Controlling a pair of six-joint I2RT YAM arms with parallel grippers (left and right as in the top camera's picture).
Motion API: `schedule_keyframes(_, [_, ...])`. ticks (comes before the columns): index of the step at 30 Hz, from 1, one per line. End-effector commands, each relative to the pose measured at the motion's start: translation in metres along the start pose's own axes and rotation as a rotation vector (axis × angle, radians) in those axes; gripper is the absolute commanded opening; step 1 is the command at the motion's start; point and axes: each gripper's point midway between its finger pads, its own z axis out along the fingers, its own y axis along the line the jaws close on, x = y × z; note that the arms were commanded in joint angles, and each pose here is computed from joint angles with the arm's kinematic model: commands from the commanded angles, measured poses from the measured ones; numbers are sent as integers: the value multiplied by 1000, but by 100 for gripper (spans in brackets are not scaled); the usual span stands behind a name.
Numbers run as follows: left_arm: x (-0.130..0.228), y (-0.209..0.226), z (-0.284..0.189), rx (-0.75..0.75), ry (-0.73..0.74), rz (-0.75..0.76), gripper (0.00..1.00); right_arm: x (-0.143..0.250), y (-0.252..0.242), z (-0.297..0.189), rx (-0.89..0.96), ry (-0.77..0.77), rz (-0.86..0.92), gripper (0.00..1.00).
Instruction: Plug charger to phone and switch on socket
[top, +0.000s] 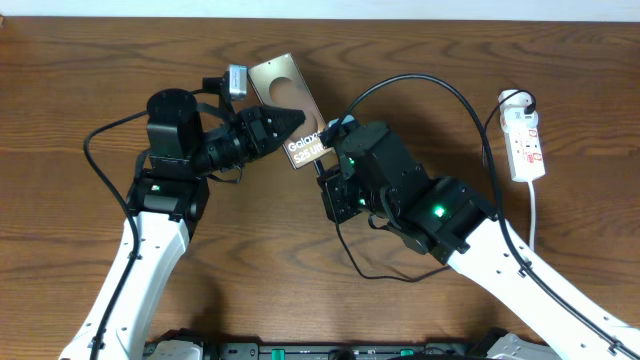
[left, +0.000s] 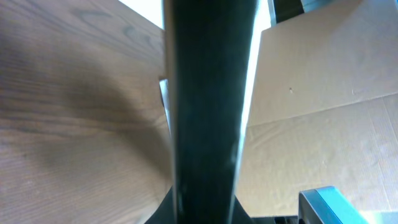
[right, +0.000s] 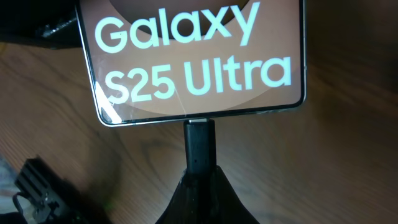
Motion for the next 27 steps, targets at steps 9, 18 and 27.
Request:
schedule_keyframes(9, [31,-24,3,105,151,25,7,-26,22,-25,-76,-102,-17,20])
schedule_keyframes(18, [30,-22,7,85,133,27,7,-1,16,-65,-57,-55,-16,66])
schedule_keyframes(27, [58,17,47,37,246,55,7,12,-19,-124,122,-136,-15,86])
